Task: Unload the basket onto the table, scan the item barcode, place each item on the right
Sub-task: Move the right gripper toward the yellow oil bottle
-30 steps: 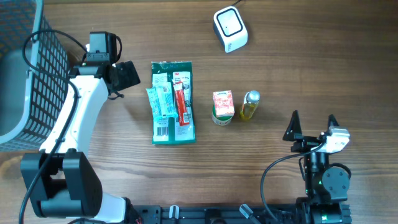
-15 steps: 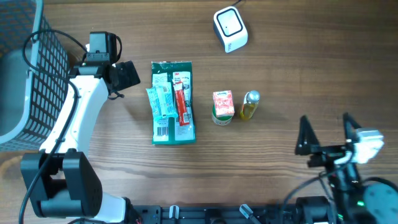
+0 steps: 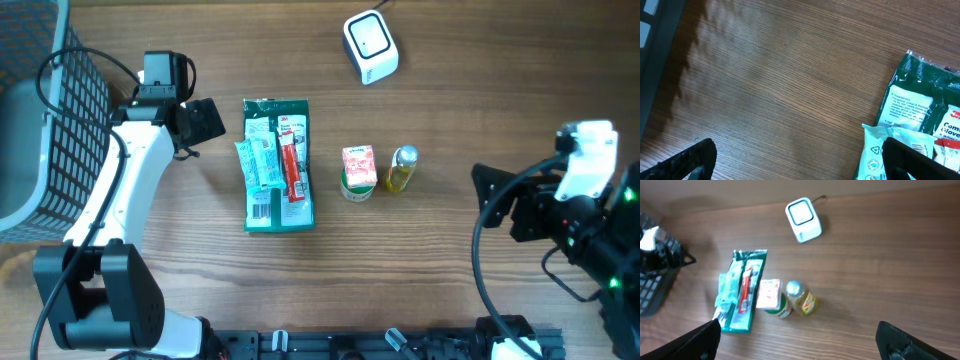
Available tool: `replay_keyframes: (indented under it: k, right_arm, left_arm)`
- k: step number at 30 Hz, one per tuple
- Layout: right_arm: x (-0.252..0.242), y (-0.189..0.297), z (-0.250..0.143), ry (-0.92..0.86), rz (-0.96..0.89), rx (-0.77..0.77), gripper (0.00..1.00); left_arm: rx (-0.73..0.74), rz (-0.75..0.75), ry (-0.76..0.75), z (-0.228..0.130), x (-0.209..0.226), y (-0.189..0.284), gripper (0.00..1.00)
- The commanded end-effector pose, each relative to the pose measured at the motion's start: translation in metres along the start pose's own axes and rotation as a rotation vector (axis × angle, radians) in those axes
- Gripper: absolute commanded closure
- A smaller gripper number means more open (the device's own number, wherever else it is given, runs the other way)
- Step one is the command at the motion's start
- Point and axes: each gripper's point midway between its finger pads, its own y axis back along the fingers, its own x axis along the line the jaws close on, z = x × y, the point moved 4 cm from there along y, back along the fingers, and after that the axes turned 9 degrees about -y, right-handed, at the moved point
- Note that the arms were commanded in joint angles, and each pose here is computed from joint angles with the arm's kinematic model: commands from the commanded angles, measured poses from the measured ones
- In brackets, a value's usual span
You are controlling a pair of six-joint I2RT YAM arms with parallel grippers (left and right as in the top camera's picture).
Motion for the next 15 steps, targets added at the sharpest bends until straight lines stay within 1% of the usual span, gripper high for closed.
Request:
replay_keyframes:
  k: [1, 4, 7, 11, 13, 15]
  right_arm:
    - [0.009, -0.003, 0.003, 0.013, 0.058, 0.025, 0.00]
    - [0.006, -0.014, -0.010, -0.020, 0.057, 0.137, 0.00]
    - [0.000, -0.025, -0.021, -0.130, 0.018, 0.241, 0.00]
    - [-0.010, -0.049, -0.036, -0.218, -0.043, 0.417, 0.00]
    - [-0.014, -0.065, -0.044, -0.244, -0.076, 0.521, 0.00]
    - [-0.015, -0.079, -0.046, -0.247, -0.085, 0.570, 0.00]
  left_arm:
    - [0.010, 0.013, 0.001, -0.002, 0.002, -0.004, 0.00]
    - [0.010, 0.013, 0.001, -0.002, 0.002, -0.004, 0.00]
    - [0.010, 0.013, 0.001, -0.002, 0.002, -0.004, 0.00]
    - [0.010, 0.013, 0.001, -0.002, 0.002, -0.004, 0.00]
    - [0.010, 0.013, 0.001, -0.002, 0.002, -0.004, 0.00]
    - [0.010, 0.013, 0.001, -0.002, 0.002, -0.004, 0.00]
